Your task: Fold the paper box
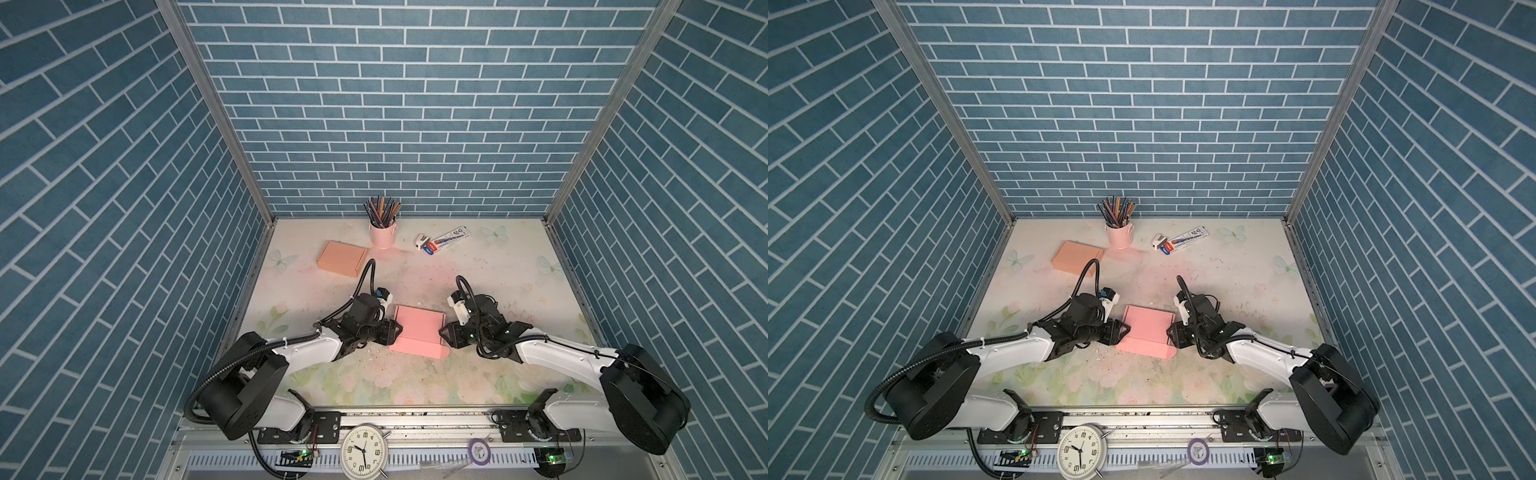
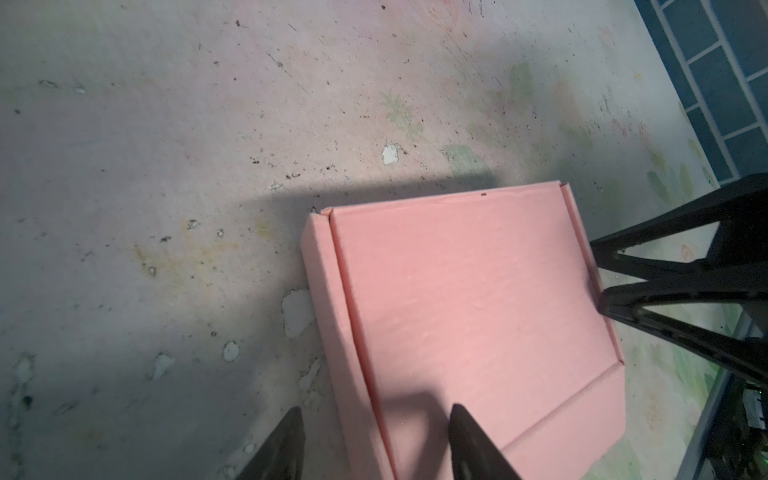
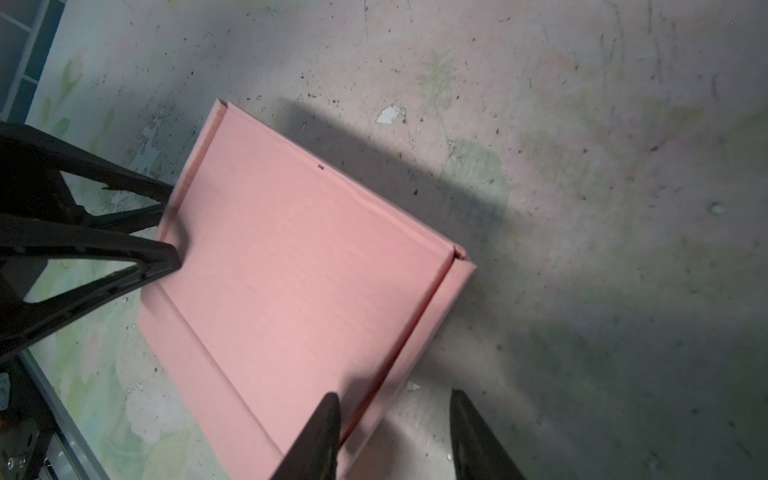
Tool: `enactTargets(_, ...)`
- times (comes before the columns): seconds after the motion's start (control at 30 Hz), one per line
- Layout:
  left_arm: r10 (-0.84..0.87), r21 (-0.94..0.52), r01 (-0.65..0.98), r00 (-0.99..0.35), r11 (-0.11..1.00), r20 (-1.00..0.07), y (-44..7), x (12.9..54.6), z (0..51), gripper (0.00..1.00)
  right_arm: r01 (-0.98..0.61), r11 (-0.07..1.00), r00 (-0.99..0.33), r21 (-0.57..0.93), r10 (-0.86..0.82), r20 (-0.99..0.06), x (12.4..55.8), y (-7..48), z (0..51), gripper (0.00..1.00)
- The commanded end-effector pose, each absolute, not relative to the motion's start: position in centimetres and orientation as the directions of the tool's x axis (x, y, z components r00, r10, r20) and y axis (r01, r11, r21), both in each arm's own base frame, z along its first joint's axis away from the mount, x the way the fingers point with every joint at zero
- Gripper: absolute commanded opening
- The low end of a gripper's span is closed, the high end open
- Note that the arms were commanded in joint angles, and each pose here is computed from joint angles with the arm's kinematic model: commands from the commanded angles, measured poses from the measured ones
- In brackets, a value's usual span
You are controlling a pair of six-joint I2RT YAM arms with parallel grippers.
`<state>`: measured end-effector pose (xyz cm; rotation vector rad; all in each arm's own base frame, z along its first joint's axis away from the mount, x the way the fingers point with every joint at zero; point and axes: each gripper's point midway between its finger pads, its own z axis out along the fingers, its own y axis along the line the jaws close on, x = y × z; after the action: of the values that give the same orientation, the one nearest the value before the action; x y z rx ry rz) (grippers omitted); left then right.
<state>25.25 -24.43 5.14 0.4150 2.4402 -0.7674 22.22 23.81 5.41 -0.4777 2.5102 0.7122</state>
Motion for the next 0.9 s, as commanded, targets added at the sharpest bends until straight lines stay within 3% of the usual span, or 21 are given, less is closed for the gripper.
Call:
enactTargets(0.0,0.120,-0.437,0.423,-0.814,0.793,-0.569,-24.1,24.9,4.5,0.53,-0.458,0.801,-0.817,0.386,-0.208,-0.538,22.6,24.1,5.3,0.43)
enactTargets(0.3,0.114,-0.441,0.422,-0.812,0.792,-0.573,-24.0,24.8,4.8,0.46,-0.479,0.781,-0.807,0.400,-0.214,-0.550,23.2,25.1,5.8,0.38)
enactTargets(0.87,0.088,-0.440,0.400,-0.812,0.804,-0.577,-23.3,24.5,4.9,0.33,-0.520,0.750,-0.791,0.409,-0.241,-0.563,25.0,27.4,6.0,0.36)
